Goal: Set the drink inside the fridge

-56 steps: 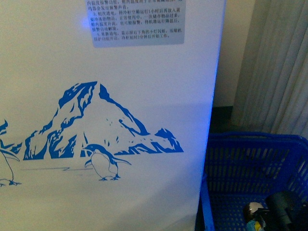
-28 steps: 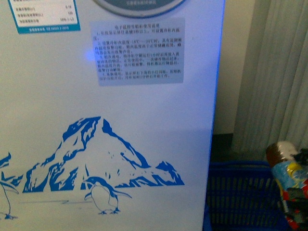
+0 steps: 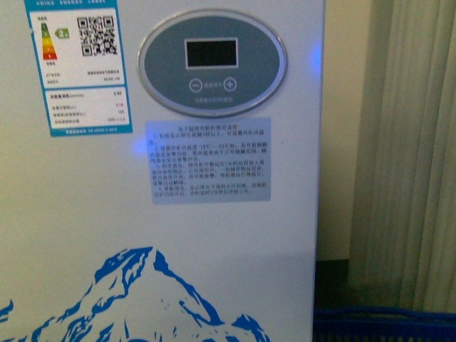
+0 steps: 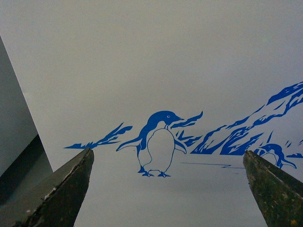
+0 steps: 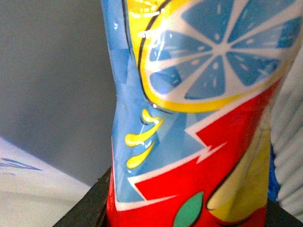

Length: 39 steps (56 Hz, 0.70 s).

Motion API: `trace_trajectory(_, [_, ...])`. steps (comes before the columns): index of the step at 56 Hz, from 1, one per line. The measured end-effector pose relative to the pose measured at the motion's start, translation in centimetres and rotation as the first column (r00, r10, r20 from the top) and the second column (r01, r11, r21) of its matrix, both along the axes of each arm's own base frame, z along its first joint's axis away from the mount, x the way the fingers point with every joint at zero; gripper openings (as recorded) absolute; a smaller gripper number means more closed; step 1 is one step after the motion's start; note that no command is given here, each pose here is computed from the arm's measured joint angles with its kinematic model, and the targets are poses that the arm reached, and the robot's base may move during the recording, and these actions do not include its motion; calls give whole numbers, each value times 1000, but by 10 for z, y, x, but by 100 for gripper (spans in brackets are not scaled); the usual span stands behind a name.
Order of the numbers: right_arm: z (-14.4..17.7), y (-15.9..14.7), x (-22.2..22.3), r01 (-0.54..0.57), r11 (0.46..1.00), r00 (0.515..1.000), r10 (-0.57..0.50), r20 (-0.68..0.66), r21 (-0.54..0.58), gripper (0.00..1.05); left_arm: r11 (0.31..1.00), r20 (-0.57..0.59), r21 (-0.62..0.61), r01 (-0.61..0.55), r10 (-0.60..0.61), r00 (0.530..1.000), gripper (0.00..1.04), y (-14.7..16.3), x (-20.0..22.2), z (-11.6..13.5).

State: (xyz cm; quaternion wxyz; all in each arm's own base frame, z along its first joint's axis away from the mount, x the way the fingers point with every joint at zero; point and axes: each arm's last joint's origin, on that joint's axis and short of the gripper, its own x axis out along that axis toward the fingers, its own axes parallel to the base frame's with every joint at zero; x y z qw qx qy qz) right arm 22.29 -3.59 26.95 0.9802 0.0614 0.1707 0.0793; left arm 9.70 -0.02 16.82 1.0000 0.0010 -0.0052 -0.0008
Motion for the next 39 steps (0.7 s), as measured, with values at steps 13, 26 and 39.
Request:
trace_trajectory(13, [33,16,-54,-13,1000,988,13,152,-4,45,1000,0,0,0,0,1000,97,0,0,0])
trace_trajectory(26, [32,39,-109,45,999,974,-41,222,-13,44,1000,0,0,0,0,1000,97,0,0,0])
trace_trajectory(39, [31,60,-122,61,997,940,-42,339,-46,44,1000,0,0,0,0,1000,97,0,0,0])
